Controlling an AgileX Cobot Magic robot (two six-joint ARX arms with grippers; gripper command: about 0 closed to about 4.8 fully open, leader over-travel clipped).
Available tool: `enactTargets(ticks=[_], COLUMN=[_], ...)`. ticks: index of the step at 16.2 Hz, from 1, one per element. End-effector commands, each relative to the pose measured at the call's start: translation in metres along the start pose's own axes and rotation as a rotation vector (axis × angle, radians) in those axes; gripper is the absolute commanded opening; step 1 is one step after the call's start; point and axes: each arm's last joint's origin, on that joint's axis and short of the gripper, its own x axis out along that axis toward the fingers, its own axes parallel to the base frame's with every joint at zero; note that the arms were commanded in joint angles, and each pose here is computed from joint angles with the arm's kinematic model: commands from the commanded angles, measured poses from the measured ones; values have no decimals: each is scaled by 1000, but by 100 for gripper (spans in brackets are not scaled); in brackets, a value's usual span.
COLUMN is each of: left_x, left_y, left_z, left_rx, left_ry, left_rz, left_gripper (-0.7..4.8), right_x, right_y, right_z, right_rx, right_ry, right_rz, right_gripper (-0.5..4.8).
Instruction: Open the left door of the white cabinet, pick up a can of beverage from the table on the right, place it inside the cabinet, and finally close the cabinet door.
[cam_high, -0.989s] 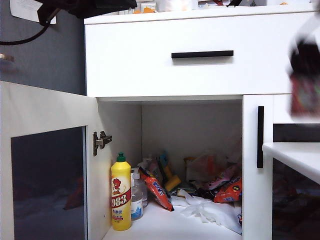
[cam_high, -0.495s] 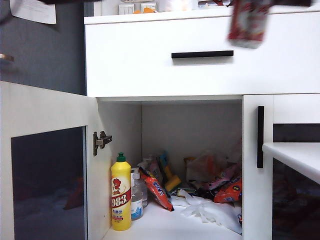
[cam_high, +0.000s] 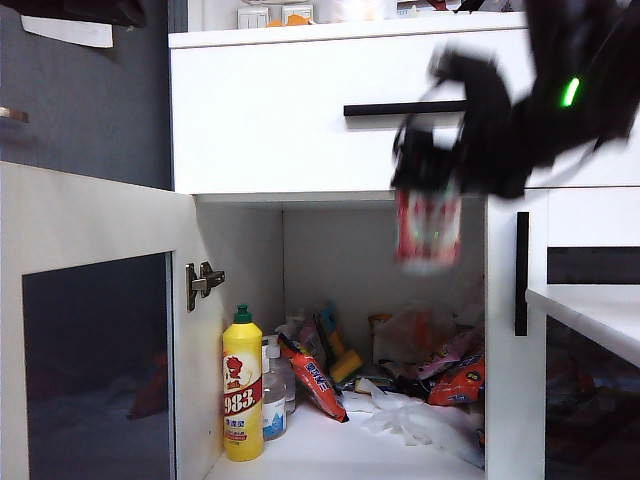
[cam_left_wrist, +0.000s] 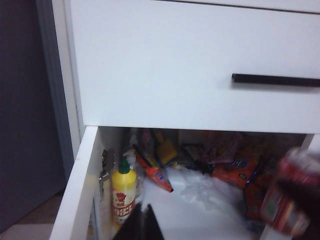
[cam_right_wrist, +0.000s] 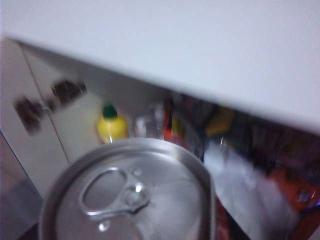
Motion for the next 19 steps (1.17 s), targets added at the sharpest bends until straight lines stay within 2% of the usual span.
enactTargets(ticks=[1, 4, 7, 10, 14, 16, 19], left_x=[0, 0, 0, 0, 0, 0, 0], left_y=[0, 0, 0, 0, 0, 0, 0], left_z=[0, -1, -1, -2, -6, -6, -6], left_rx=[3, 11, 12, 20, 46, 46, 46], left_ry=[4, 13, 13, 23, 53, 52, 53], left_rz=[2, 3, 3, 3, 3, 3, 3], left_gripper=[-6, -6, -6, -6, -6, -6, -6], right_x=[16, 34, 63, 98, 113, 117, 127], right_y=[-2, -4, -7, -10, -12, -17, -38], right_z=[-21, -45, -36, -30, -41, -52, -63], right_rx=[-1, 3, -11, -5, -1, 3, 15], right_ry=[-14, 35, 0, 70, 106, 130, 141], right_rz=[4, 2, 2, 0, -4, -15, -42], right_gripper=[242, 242, 242, 242, 242, 242, 242])
